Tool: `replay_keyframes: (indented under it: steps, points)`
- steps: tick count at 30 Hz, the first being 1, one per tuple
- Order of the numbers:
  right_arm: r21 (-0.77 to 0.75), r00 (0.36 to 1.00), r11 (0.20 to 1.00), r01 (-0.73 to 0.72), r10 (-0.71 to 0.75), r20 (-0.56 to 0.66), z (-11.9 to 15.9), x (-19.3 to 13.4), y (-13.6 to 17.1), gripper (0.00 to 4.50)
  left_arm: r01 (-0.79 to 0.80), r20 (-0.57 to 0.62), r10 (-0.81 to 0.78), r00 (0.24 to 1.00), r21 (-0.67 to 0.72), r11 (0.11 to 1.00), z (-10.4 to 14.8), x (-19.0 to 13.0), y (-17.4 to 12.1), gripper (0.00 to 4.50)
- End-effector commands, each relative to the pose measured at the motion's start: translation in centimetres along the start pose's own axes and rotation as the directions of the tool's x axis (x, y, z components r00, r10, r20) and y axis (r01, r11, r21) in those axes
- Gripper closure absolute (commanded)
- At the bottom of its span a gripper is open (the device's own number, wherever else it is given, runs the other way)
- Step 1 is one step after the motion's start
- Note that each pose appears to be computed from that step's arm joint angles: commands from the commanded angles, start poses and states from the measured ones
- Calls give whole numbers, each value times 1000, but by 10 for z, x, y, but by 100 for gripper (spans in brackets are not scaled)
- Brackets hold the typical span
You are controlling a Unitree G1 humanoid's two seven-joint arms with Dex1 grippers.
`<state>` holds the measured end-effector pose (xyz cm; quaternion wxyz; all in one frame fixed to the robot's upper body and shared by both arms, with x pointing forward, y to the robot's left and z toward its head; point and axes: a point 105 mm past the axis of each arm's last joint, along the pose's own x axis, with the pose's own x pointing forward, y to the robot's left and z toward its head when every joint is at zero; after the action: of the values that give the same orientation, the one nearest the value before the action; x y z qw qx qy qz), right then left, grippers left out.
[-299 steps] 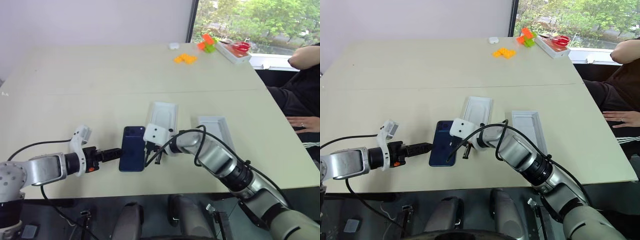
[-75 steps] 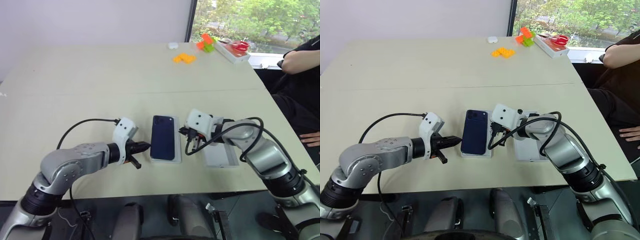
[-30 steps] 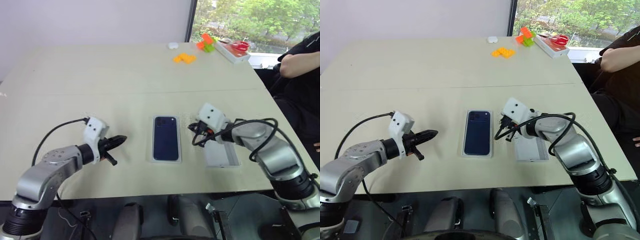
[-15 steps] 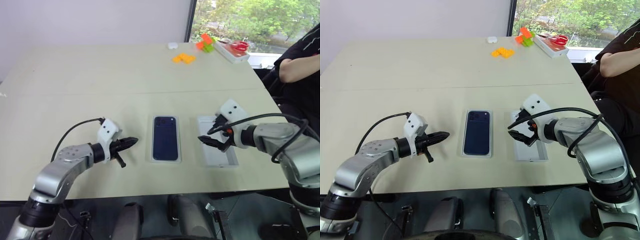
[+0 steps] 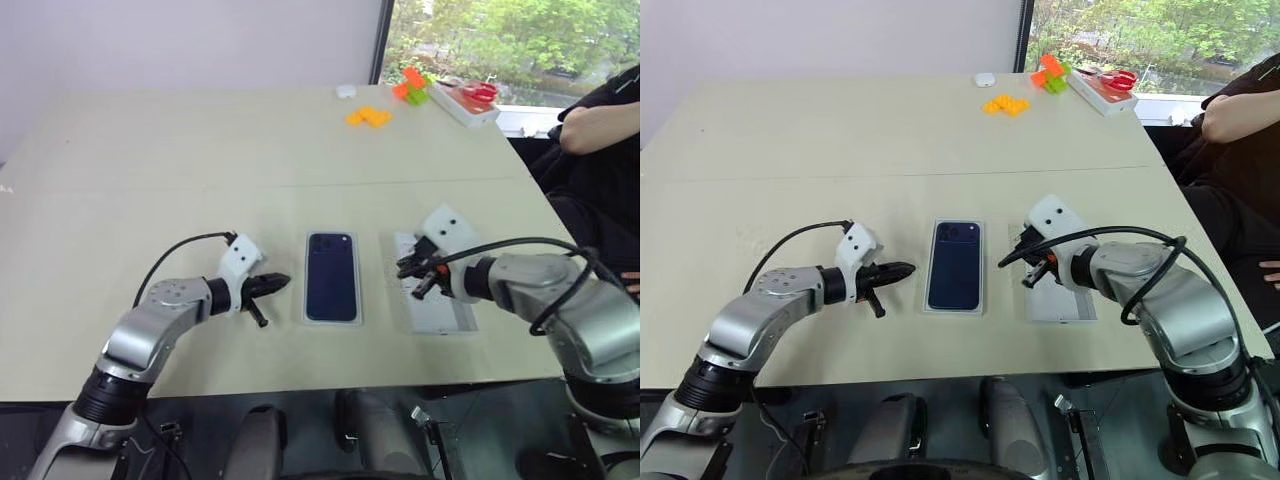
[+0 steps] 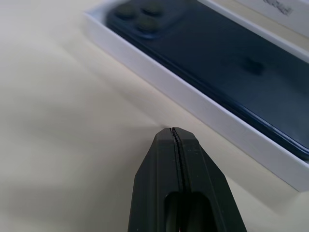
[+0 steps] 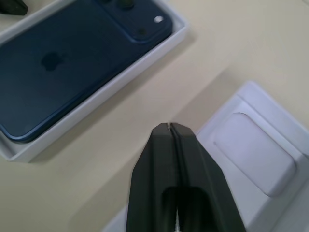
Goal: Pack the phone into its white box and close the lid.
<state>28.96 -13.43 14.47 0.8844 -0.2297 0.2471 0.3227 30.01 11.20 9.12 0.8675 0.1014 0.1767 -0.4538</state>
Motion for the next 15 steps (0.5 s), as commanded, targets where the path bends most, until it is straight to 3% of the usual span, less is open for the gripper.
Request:
replay_keyframes:
  steps: [1,10,15]
  points:
    - [-78,1000,997,30,-30,8,10,16,2,446,33,15,-34,999,61,998,14,5,-6,450]
    - [-118,999,992,-43,42,-17,9,48,23,446,103,-13,-102,995,104,989,19,17,-21,450]
    - [-118,996,989,-86,85,-14,8,47,32,446,142,-15,-142,990,122,982,22,25,-31,450]
